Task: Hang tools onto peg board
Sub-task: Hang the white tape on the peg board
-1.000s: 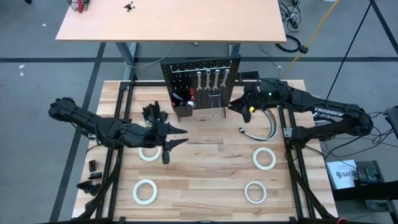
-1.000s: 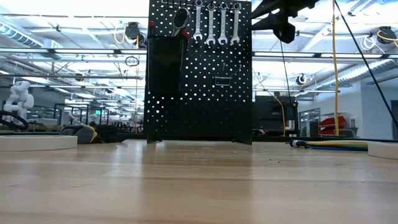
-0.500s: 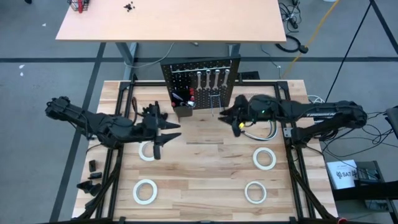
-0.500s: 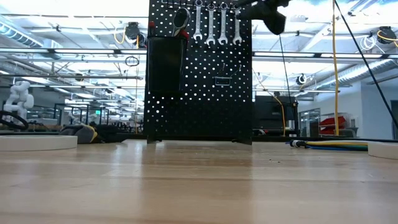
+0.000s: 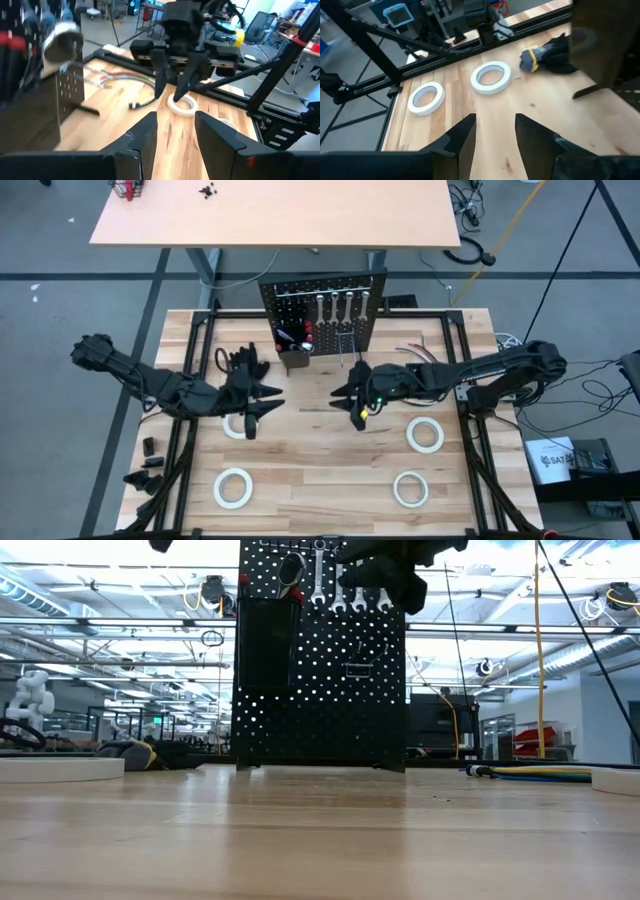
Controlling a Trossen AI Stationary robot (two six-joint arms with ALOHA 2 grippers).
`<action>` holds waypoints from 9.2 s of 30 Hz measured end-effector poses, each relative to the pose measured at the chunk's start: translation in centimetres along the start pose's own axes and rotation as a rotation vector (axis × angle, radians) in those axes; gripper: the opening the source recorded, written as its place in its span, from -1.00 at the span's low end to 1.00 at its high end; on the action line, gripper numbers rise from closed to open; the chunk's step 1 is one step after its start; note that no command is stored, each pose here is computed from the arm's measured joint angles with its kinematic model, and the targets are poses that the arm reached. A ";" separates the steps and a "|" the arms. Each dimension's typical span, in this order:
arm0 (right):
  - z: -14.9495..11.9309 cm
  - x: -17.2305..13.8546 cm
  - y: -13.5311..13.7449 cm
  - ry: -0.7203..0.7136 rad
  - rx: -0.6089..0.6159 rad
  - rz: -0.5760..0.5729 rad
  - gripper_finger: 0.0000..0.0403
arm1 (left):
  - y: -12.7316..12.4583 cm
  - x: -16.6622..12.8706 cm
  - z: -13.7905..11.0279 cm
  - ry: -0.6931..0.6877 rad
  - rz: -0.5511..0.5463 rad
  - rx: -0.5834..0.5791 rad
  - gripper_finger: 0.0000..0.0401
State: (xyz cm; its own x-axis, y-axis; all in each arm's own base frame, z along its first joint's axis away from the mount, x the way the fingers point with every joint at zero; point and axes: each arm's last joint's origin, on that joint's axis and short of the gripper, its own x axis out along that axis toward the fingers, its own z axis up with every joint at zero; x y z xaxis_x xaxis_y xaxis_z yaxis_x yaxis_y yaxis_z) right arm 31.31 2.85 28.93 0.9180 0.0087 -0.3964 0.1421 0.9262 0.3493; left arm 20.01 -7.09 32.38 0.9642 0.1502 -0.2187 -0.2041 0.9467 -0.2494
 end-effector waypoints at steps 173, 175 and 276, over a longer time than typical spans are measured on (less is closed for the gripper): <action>1.6 -1.5 6.4 -0.445 -0.578 0.307 -0.34 | -1.9 2.0 -1.4 0.112 -0.942 -0.240 -0.72; 1.8 -1.6 6.4 -0.468 -0.583 0.301 -0.34 | -2.0 2.1 -1.5 0.117 -0.945 -0.239 -0.72; 1.2 -1.4 8.7 -0.422 -0.180 0.706 -0.66 | -1.6 7.8 1.1 0.090 -1.193 -0.337 0.01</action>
State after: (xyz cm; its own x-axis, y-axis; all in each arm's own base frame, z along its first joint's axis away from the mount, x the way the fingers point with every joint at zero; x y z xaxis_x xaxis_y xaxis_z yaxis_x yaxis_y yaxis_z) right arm 31.70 10.41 33.57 0.8358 0.4996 0.2278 -0.5455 0.8027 0.2410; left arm 28.00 -7.12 32.08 0.5646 -0.7863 0.2507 0.7457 0.3559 -0.5632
